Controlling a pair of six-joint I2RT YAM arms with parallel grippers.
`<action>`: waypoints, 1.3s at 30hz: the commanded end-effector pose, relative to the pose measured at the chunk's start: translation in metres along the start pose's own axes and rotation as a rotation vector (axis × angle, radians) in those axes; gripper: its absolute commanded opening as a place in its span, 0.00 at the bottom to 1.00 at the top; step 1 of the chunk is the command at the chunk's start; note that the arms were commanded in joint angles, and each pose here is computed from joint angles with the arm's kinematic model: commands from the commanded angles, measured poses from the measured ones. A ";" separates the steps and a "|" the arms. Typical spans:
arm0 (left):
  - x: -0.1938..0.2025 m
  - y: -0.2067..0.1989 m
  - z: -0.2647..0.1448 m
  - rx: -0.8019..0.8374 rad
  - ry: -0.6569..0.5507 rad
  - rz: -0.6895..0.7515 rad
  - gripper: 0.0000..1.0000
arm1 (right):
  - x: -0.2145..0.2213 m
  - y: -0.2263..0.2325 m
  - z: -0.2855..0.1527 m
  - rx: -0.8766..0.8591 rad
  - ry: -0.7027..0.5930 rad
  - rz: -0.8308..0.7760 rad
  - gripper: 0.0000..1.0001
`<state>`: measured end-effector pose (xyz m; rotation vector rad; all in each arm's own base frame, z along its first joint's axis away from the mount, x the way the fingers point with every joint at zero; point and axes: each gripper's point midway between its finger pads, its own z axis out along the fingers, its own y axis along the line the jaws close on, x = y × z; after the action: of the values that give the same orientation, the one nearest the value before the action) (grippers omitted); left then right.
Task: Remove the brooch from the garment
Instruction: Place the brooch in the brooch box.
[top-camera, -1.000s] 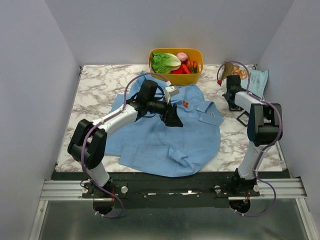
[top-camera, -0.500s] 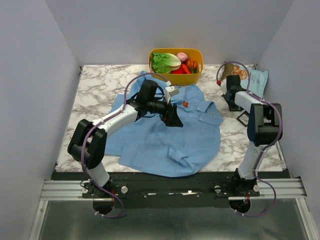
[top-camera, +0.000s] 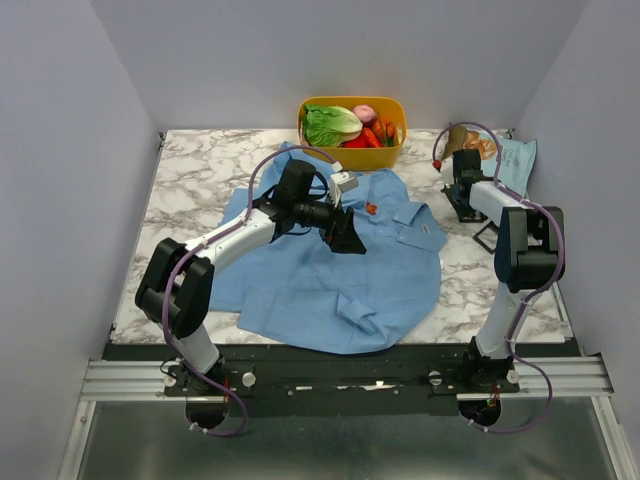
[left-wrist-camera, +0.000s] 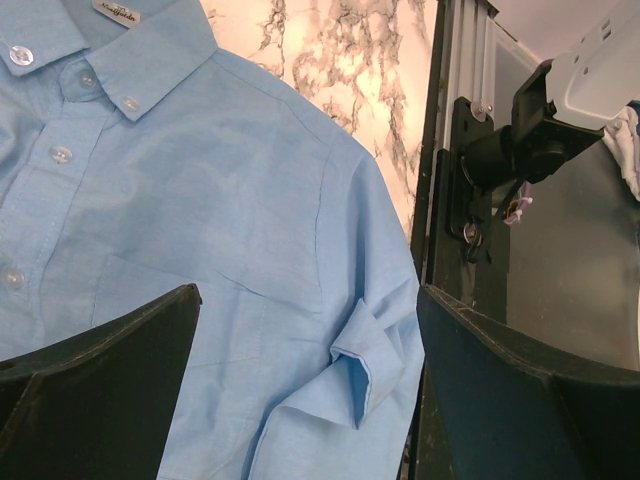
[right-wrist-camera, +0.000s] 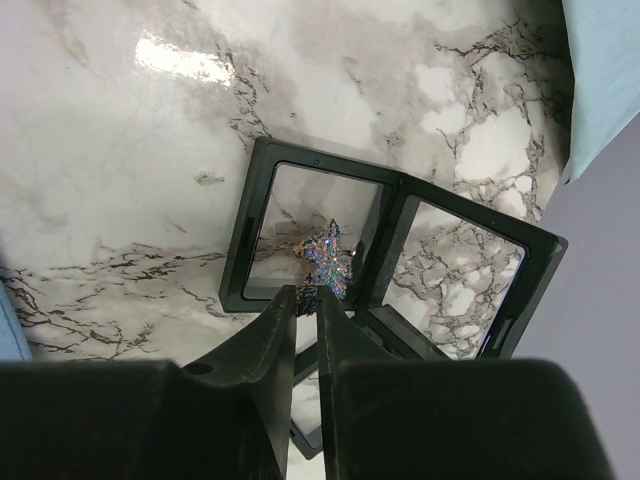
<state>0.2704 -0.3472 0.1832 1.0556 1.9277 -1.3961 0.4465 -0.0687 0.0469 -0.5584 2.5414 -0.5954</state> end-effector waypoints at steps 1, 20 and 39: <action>-0.012 -0.002 0.000 0.025 -0.021 0.025 0.99 | -0.010 -0.005 -0.004 -0.001 -0.022 0.041 0.19; -0.011 -0.002 0.000 0.031 -0.020 0.019 0.99 | -0.012 0.003 0.005 -0.021 -0.022 0.081 0.18; -0.011 -0.002 0.001 0.033 -0.020 0.019 0.99 | -0.014 0.011 0.006 -0.060 -0.017 0.064 0.44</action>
<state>0.2713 -0.3480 0.1819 1.0500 1.9320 -1.4002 0.4540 -0.0621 0.0442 -0.4774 2.5465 -0.5392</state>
